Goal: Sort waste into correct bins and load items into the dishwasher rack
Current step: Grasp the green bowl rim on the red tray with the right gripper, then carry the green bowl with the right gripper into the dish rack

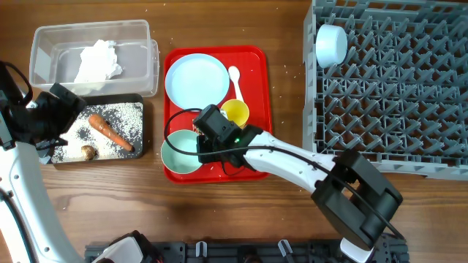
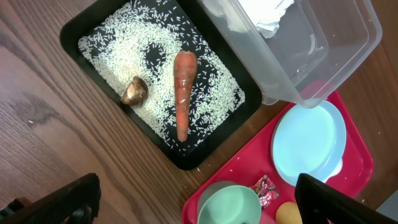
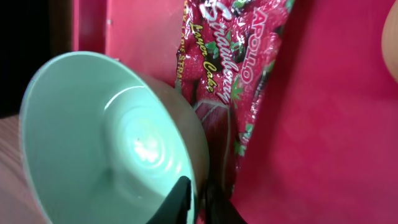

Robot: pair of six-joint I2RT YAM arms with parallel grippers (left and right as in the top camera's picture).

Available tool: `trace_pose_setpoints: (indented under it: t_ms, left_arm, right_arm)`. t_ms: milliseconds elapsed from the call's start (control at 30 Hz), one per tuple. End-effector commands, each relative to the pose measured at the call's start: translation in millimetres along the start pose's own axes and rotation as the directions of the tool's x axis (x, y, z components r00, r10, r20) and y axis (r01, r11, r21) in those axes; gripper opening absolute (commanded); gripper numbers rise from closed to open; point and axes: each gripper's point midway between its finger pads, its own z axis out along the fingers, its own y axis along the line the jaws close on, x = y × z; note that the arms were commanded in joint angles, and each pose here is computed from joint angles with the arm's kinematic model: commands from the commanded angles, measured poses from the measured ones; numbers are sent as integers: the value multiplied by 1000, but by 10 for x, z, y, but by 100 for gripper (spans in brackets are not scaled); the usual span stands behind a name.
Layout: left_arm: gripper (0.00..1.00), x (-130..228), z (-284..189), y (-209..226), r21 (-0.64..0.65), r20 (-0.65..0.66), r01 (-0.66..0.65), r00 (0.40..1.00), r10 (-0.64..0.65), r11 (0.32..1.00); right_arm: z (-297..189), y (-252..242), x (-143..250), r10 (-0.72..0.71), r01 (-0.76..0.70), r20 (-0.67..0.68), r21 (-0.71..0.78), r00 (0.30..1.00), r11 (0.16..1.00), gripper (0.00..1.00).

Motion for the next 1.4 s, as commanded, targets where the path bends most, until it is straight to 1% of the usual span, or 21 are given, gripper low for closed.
trace_pose_setpoints:
  t_ms: [0, 200, 267, 300, 433, 567, 667, 700, 733, 767, 833, 867, 933, 967, 1067, 1100, 1133, 1200, 1233, 1300, 1367]
  left_arm:
    - [100, -40, -60, -8, 8, 21, 19, 1000, -19, 1000]
    - [100, -40, -60, -8, 8, 21, 19, 1000, -19, 1000]
    - [100, -41, -61, -7, 8, 21, 20, 1000, -20, 1000]
    - [100, -40, -60, -8, 8, 21, 19, 1000, -19, 1000]
    - [100, -40, -60, -8, 8, 21, 19, 1000, -19, 1000]
    - [100, -40, -60, -8, 8, 21, 19, 1000, -19, 1000]
    - [100, -40, -60, -8, 8, 21, 19, 1000, -19, 1000]
    - [100, -40, -60, -8, 8, 21, 19, 1000, -19, 1000]
    - [100, -40, -60, -8, 8, 21, 19, 1000, -19, 1000]
    - [100, -40, -60, -8, 8, 21, 19, 1000, -19, 1000]
    - [100, -40, -60, -8, 8, 21, 20, 1000, -20, 1000]
    - [100, -40, -60, -8, 8, 21, 19, 1000, -19, 1000]
    - [100, -40, -60, -8, 8, 21, 19, 1000, -19, 1000]
    - [100, -40, -60, -8, 8, 21, 19, 1000, -19, 1000]
    - [100, -40, -60, -8, 8, 21, 20, 1000, -20, 1000]
    - [100, -40, -60, -8, 8, 21, 20, 1000, -20, 1000]
    - [100, -41, -61, -7, 8, 21, 20, 1000, -20, 1000]
    - [100, -40, -60, -8, 8, 21, 19, 1000, -19, 1000]
    - [100, -40, -60, -8, 8, 21, 19, 1000, -19, 1000]
    - [100, -40, -60, -8, 8, 21, 19, 1000, -19, 1000]
    - [100, -40, -60, -8, 8, 21, 19, 1000, -19, 1000]
  right_arm:
    - [87, -60, 36, 23, -22, -14, 17, 1000, 1000, 4]
    - [42, 7, 10, 17, -17, -17, -2, 1000, 1000, 4]
    - [-53, 62, -33, 6, -6, -3, -13, 1000, 1000, 4]
    - [-174, 113, -89, -20, 21, 21, -21, 1000, 1000, 4]
    - [-754, 186, -332, -75, 75, 166, 4, 983, 997, 4]
    - [-1535, 246, -602, -119, 118, 373, 26, 920, 993, 4]
    - [-2057, 70, -738, -127, 79, 509, 116, 851, 990, 4]
    - [-2193, -24, -763, -128, 51, 543, 155, 830, 987, 4]
    - [-2405, -213, -801, -135, -5, 593, 228, 794, 974, 4]
    - [-2624, -449, -828, -148, -79, 638, 312, 756, 947, 4]
    - [-2969, -853, -838, -169, -218, 696, 432, 698, 875, 4]
    - [-3100, -1015, -832, -188, -269, 709, 479, 679, 836, 4]
    - [-3406, -1387, -814, -251, -388, 726, 588, 641, 710, 4]
    - [-3590, -1583, -804, -291, -457, 729, 637, 620, 621, 4]
    - [-3967, -1954, -818, -363, -609, 736, 676, 571, 415, 4]
    - [-4042, -2041, -832, -373, -646, 741, 670, 558, 365, 4]
    - [-4088, -2114, -857, -383, -664, 735, 675, 560, 323, 4]
    - [-4099, -2246, -955, -392, -660, 699, 707, 598, 255, 4]
    - [-4093, -2316, -1013, -398, -641, 665, 737, 632, 213, 4]
    - [-4086, -2465, -1142, -411, -569, 556, 816, 722, 103, 4]
    - [-4073, -2605, -1294, -406, -454, 399, 890, 822, -43, 4]
